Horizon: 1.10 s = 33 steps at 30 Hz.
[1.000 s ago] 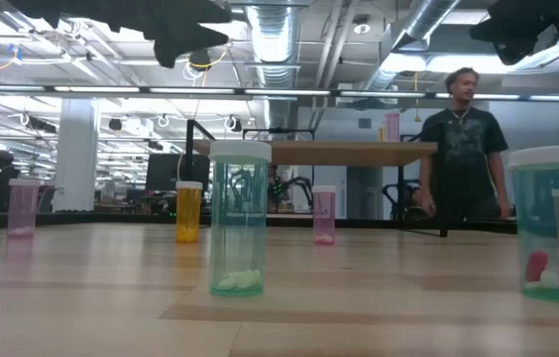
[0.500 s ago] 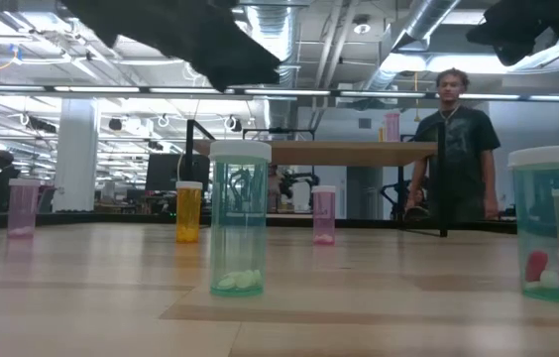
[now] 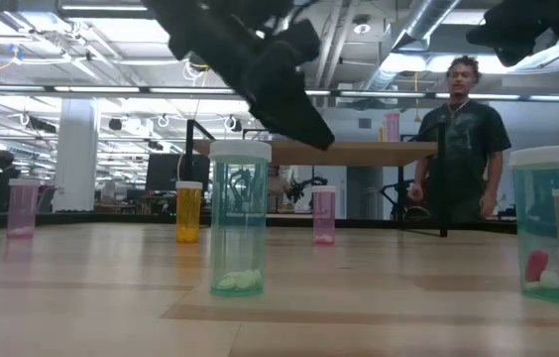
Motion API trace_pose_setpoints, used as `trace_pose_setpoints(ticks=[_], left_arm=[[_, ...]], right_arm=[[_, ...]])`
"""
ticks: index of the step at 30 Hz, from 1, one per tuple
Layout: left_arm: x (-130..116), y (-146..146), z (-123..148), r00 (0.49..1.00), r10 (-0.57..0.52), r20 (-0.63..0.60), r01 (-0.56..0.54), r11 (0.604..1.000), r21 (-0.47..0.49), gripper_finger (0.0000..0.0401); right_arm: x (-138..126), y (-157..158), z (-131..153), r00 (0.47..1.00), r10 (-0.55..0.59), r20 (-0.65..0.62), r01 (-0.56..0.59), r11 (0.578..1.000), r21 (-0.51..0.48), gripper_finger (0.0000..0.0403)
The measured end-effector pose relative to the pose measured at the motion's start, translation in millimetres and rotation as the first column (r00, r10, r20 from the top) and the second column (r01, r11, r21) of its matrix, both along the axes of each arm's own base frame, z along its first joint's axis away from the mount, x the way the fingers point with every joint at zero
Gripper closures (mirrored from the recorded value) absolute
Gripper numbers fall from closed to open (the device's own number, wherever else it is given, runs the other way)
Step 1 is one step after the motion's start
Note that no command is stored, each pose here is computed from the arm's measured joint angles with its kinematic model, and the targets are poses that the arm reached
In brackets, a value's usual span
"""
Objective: Pick and place medicine bottles onto shelf by color
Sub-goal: Put the right pink pill bottle on the shelf
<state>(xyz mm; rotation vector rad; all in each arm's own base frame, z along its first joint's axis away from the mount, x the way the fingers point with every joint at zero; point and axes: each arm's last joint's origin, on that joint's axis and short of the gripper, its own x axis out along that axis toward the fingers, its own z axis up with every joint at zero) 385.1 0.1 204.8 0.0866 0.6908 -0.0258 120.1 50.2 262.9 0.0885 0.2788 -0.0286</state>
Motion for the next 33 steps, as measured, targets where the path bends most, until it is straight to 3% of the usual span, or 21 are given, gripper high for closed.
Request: trace_pose_setpoints(ticks=[7, 16, 33], left_arm=[[14, 1, -21, 0.992, 0.017, -0.122, -0.015, 1.0, 0.01, 0.0162], [16, 1, -25, 0.99, 0.01, -0.139, -0.009, 1.0, 0.004, 0.0115], [13, -1, -29, 0.982, -0.015, -0.186, 0.01, 1.0, -0.029, 0.0113]], right_arm=[[0, 0, -1, 1.0, 0.0, -0.013, 0.0, 1.0, -0.006, 0.0226], [-1, 0, -2, 1.0, -0.002, -0.016, 0.002, 1.0, -0.008, 0.0226], [0, 0, -2, 1.0, -0.003, -0.016, 0.003, 1.0, -0.009, 0.0226]])
